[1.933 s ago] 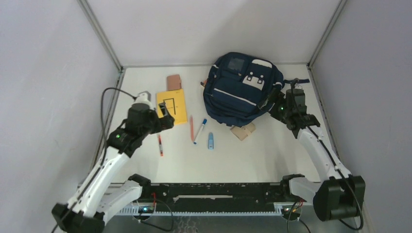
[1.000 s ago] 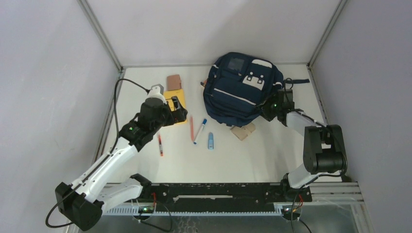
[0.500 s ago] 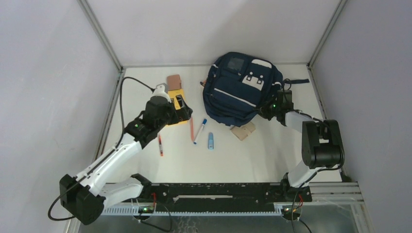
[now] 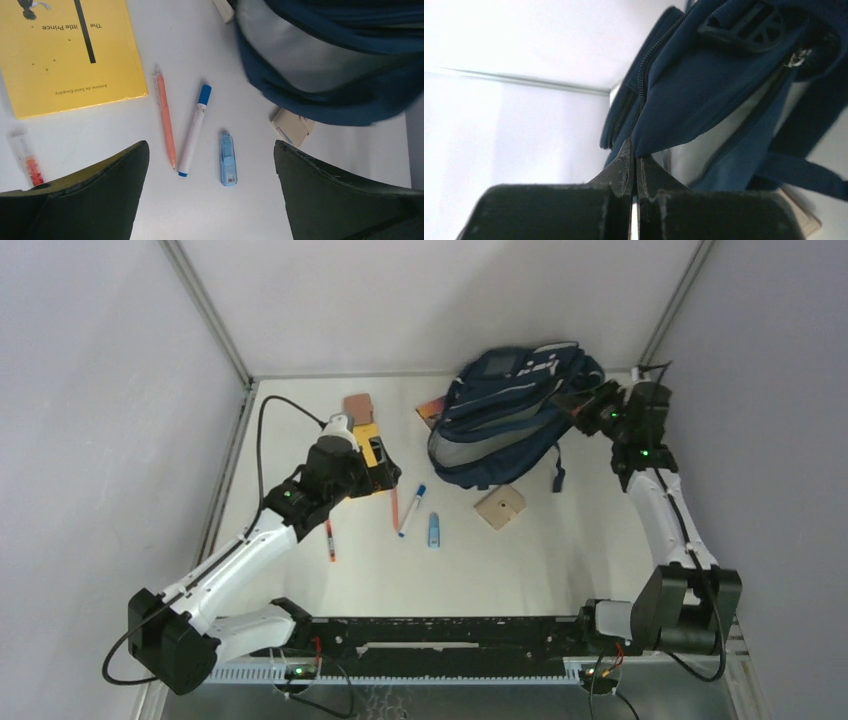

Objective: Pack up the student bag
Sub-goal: Adjust the student bag at the center of the board.

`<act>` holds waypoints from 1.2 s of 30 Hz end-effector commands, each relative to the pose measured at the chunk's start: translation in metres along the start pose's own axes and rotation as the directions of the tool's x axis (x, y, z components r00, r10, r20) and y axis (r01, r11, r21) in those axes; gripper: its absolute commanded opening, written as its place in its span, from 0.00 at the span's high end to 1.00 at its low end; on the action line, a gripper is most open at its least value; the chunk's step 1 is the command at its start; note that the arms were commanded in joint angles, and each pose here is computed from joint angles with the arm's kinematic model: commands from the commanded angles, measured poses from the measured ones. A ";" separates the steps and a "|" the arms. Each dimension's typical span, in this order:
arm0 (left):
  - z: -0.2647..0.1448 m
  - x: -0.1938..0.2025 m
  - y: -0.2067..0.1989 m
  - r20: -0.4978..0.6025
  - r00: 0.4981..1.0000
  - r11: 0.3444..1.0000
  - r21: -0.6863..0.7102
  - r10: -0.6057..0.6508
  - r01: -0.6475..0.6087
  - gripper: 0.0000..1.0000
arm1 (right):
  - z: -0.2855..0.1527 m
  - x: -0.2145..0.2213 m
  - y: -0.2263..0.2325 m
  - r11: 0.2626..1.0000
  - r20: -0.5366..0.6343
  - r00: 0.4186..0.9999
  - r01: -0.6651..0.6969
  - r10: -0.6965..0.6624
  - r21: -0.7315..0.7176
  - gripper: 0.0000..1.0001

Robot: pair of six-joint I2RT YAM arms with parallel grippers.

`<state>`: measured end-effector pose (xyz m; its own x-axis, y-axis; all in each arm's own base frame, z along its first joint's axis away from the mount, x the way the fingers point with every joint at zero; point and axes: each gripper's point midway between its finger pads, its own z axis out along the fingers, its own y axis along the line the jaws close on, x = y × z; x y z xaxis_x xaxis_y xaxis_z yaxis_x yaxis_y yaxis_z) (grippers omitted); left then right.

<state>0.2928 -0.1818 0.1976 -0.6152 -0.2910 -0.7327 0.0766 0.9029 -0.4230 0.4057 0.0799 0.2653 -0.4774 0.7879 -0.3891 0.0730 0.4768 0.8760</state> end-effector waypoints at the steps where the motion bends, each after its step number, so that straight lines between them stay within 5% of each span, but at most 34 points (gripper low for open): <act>1: -0.007 -0.025 -0.022 0.055 0.998 0.997 0.071 -0.006 0.002 0.00 | -0.036 -0.052 0.034 0.995 0.148 0.988 0.063 -0.051 -0.076 1.00; 13: 0.006 -0.017 -0.048 -0.031 0.999 0.990 0.144 0.015 -0.011 0.00 | -0.053 -0.049 0.009 0.998 0.161 0.985 0.065 -0.068 0.021 1.00; 18: 0.017 -0.010 -0.064 -0.071 0.997 0.985 0.171 0.020 -0.008 0.00 | -0.064 -0.027 -0.053 0.971 0.149 0.981 0.086 -0.121 0.222 1.00; 19: 0.022 -0.007 -0.067 -0.082 0.997 0.984 0.181 0.014 0.001 0.00 | -0.068 -0.021 -0.069 0.959 0.143 0.981 0.085 -0.128 0.270 0.87; 21: 0.032 0.000 -0.075 -0.117 0.993 0.979 0.205 0.000 0.024 0.01 | -0.072 -0.003 -0.100 0.937 0.105 0.988 0.074 -0.117 0.342 0.44; 23: 0.048 0.005 -0.075 -0.128 0.992 0.984 0.176 -0.021 0.044 0.00 | -0.074 0.016 -0.120 0.924 0.054 0.994 0.070 -0.097 0.376 0.23; 28: 0.076 0.013 -0.081 -0.151 0.987 0.984 0.161 -0.049 0.073 0.00 | -0.086 0.045 -0.145 0.882 -0.010 0.990 0.132 -0.143 0.453 0.14; 36: 0.118 0.041 -0.106 -0.235 0.971 0.978 0.183 -0.051 0.096 0.00 | -0.103 0.060 -0.106 0.858 0.022 0.939 0.302 -0.342 0.416 0.09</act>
<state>0.3359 -0.2914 0.1250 -0.8075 -0.2193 -0.5475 0.1114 0.8549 -0.5067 0.2795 0.0381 0.1513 -0.5186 0.6502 -0.5552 0.3329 0.7517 0.5694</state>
